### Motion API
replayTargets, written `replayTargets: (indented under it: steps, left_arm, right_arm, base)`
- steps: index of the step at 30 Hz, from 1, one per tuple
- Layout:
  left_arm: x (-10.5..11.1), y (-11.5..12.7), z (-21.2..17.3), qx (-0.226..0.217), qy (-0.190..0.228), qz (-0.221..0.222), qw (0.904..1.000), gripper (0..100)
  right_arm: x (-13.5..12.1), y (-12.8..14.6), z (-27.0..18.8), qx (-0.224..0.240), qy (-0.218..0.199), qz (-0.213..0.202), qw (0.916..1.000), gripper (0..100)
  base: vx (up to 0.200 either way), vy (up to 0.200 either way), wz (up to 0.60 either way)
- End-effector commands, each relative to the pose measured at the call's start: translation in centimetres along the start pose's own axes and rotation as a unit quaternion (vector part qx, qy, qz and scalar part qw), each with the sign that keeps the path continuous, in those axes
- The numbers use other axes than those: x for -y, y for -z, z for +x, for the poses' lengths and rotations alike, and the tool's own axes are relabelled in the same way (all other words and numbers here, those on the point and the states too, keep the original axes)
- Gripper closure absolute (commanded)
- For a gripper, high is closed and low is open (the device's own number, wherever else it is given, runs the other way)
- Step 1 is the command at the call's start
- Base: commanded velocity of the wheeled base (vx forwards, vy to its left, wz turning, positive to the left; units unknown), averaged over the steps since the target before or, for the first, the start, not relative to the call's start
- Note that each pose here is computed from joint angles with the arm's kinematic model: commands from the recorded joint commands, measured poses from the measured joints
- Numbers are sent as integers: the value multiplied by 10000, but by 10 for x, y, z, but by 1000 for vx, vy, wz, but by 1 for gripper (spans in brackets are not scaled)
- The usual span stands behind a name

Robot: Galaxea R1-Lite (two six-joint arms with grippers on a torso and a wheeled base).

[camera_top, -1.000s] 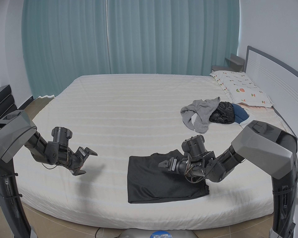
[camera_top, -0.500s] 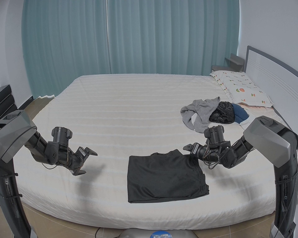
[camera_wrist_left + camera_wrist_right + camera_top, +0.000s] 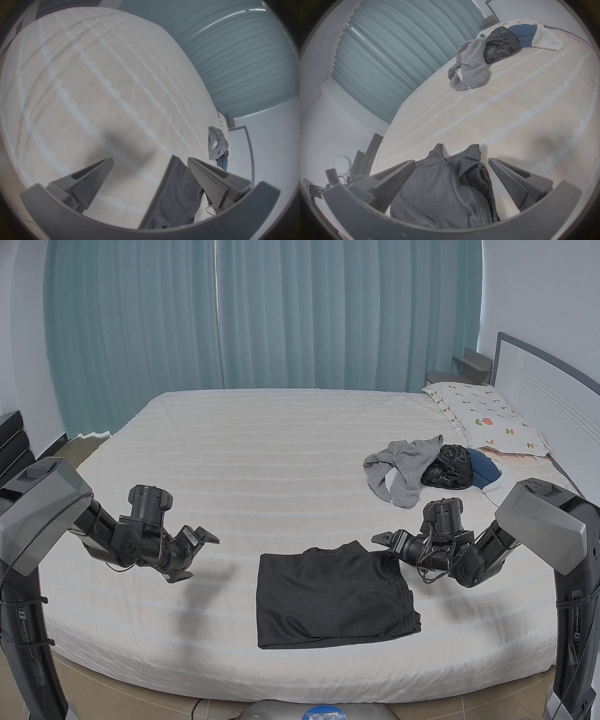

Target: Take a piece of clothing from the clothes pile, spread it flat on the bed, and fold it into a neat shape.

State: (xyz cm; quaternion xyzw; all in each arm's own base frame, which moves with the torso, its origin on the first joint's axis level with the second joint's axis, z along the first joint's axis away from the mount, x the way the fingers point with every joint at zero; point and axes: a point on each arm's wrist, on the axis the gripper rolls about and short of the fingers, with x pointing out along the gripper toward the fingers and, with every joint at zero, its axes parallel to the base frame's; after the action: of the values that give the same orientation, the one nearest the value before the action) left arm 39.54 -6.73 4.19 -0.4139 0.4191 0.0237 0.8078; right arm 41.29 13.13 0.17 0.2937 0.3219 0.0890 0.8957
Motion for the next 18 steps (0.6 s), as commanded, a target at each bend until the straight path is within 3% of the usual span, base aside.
replayTargets:
  steps: [1, 7, 18]
  left_arm:
    - [20, 17, 37, 8, 9, 287, 9996, 0]
    - [38, 43, 82, 195, -75, 605, 9980, 0]
    - [56, 58, 108, 163, 198, 806, 9964, 0]
  right_arm:
    - [0, 10, 10, -105, -23, -39, 9999, 0]
    - [1, 10, 18, -76, -46, -39, 10000, 0]
    - [2, 7, 23, 14, -36, -17, 10000, 0]
  base:
    - [0, 0, 0]
    - [0, 0, 0]
    - [0, 0, 0]
